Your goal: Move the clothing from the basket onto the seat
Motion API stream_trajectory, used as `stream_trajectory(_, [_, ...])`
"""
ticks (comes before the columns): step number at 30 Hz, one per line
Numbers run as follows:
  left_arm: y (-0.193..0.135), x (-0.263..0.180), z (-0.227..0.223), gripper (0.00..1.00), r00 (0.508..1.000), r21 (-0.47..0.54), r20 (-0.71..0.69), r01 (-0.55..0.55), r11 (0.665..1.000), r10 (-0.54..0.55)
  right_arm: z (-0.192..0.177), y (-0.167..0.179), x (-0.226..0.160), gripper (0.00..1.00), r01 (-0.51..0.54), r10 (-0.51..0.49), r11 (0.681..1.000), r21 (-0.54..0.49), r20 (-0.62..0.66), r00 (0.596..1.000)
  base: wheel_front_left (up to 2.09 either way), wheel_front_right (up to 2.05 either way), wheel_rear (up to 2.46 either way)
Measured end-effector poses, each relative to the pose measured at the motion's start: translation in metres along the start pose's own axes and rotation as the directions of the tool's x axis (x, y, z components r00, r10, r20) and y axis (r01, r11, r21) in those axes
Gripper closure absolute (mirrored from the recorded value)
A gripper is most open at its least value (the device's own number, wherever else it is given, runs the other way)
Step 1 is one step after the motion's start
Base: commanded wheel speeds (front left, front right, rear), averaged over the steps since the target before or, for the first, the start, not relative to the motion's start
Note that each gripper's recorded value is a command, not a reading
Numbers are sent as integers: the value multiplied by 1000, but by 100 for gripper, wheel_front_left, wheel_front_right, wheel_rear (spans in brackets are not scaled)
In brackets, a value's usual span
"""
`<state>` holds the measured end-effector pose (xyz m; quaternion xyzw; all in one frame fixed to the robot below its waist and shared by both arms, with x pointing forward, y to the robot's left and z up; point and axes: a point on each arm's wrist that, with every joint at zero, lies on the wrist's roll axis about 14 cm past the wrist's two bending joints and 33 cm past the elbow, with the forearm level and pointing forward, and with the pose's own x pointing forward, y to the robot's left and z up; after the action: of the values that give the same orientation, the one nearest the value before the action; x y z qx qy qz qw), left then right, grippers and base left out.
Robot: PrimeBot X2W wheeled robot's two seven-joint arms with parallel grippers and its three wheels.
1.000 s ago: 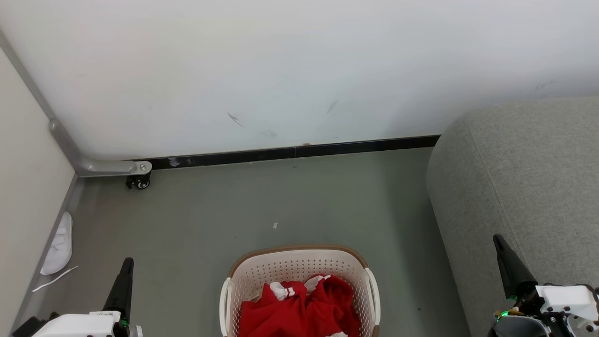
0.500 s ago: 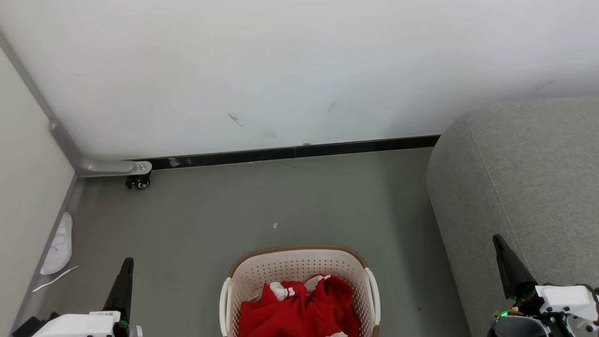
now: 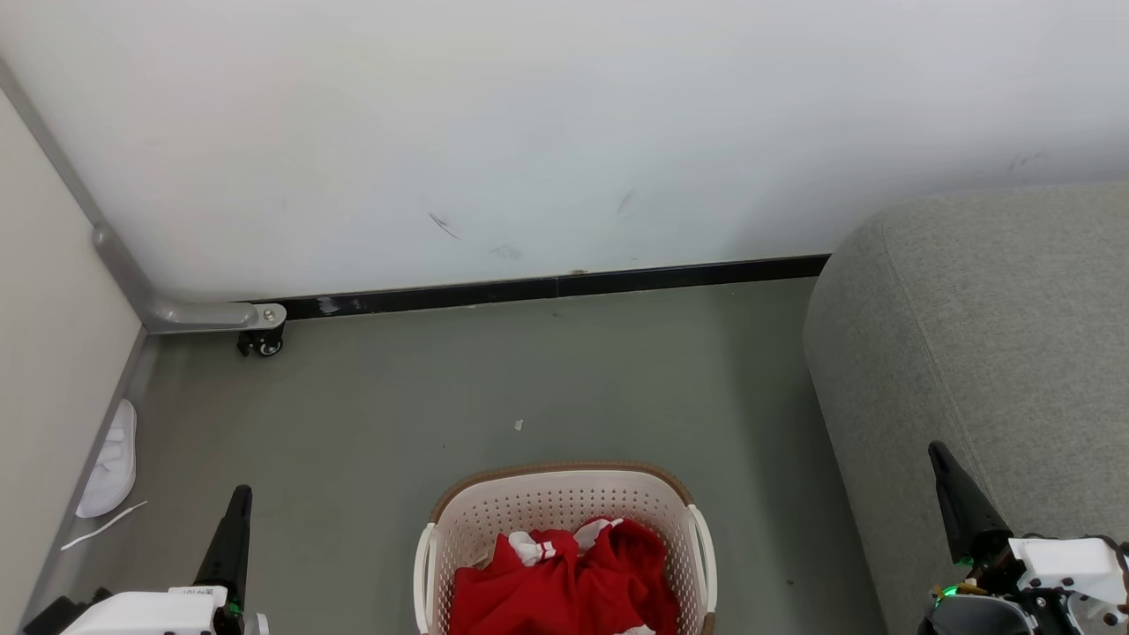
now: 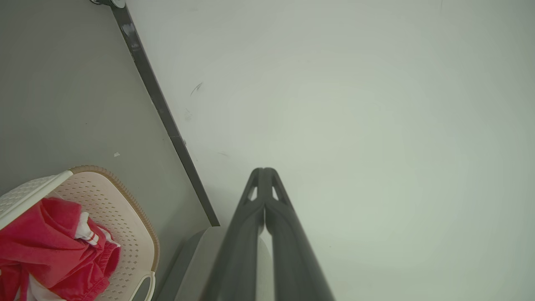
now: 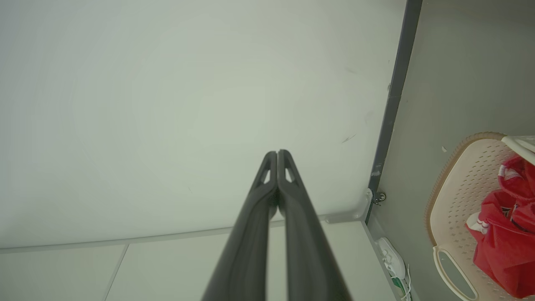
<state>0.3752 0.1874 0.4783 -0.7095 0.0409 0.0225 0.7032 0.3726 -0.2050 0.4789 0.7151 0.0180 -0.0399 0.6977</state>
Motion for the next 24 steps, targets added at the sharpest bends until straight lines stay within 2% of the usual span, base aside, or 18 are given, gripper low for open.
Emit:
stream_trajectory(15, [0,0,0,100,1000,0,0,0,1000,0,0,0,0,100,0,0,1000,0,0,1000,0,0,0])
stream_trajectory(16, [0,0,0,0,1000,0,0,0,1000,0,0,0,0,0,0,0,1000,0,0,1000,0,0,0])
stream_trajectory(22, [35,-15,-9,0,995,-36,-4,-100,994,100,-7,-35,-16,0,101,-101,994,30,-2,995,0,0,0])
stream_trajectory(24, [36,-16,-10,0,994,-38,-4,-105,994,105,-7,-37,-17,0,106,-106,994,31,-1,994,0,0,0])
